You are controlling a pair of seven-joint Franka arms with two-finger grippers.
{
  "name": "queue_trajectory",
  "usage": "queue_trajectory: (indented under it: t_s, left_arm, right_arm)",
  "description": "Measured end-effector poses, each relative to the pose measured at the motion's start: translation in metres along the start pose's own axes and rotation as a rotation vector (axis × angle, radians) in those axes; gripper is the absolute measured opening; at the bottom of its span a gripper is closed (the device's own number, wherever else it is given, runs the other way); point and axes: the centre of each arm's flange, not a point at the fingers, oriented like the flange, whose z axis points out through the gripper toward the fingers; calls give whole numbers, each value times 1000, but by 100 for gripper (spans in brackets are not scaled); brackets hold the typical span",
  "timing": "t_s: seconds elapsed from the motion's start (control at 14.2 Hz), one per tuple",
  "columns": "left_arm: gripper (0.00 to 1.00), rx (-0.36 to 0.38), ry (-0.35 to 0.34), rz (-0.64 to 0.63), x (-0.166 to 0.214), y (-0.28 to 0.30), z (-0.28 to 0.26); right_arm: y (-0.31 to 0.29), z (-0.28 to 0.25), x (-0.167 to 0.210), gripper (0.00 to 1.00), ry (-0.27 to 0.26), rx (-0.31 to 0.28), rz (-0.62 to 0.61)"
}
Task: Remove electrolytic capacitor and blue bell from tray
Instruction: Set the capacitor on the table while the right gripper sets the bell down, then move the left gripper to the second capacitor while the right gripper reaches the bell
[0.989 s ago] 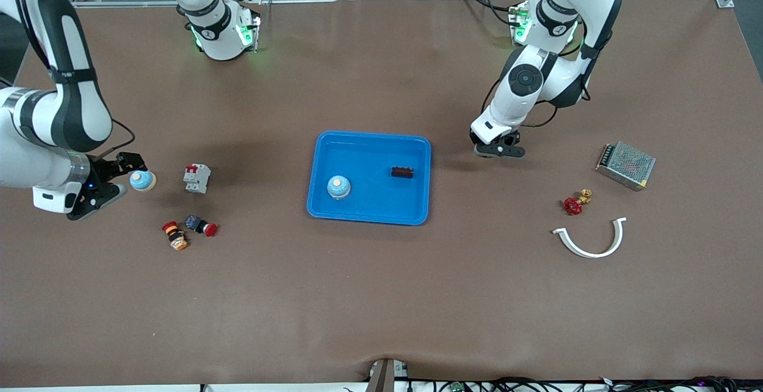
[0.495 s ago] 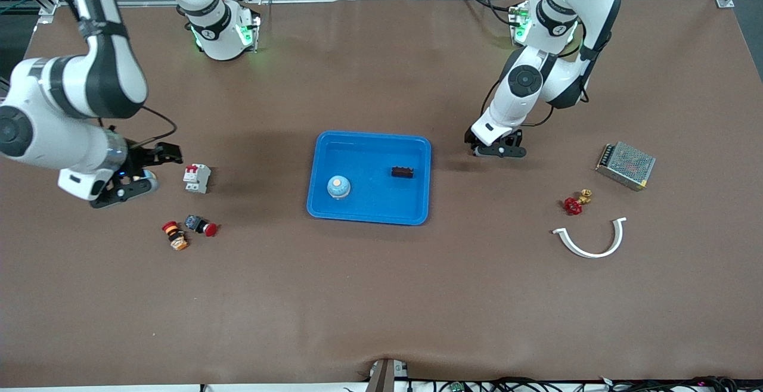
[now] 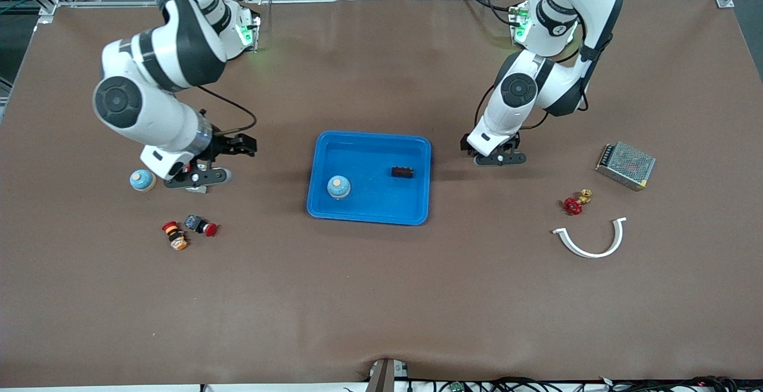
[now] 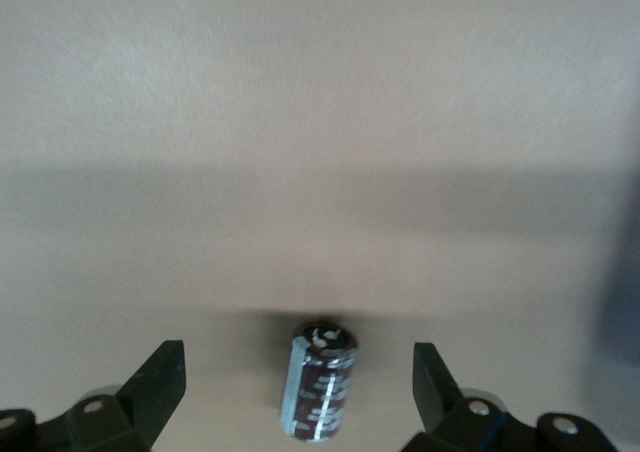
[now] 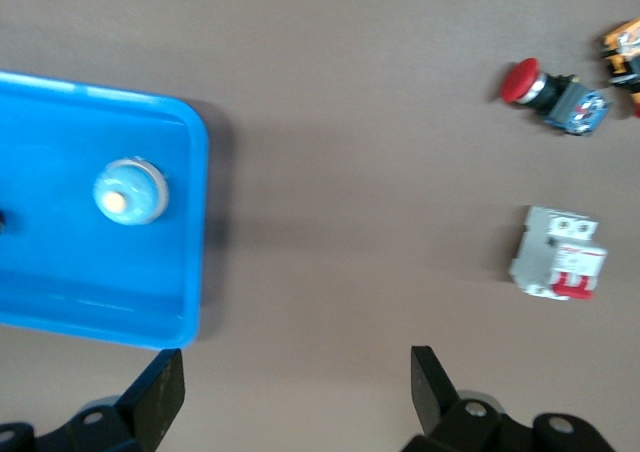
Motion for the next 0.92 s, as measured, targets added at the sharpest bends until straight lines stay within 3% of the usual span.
queue_trajectory:
  t_s: [0.42, 0.92]
  left_arm:
    - [100, -26, 26, -269, 11, 16, -21]
    - [100, -107, 44, -807, 18, 67, -48]
  right_arm:
    - [-82, 42, -8, 100, 91, 20, 138]
    - [-116, 94, 4, 100, 156, 52, 205]
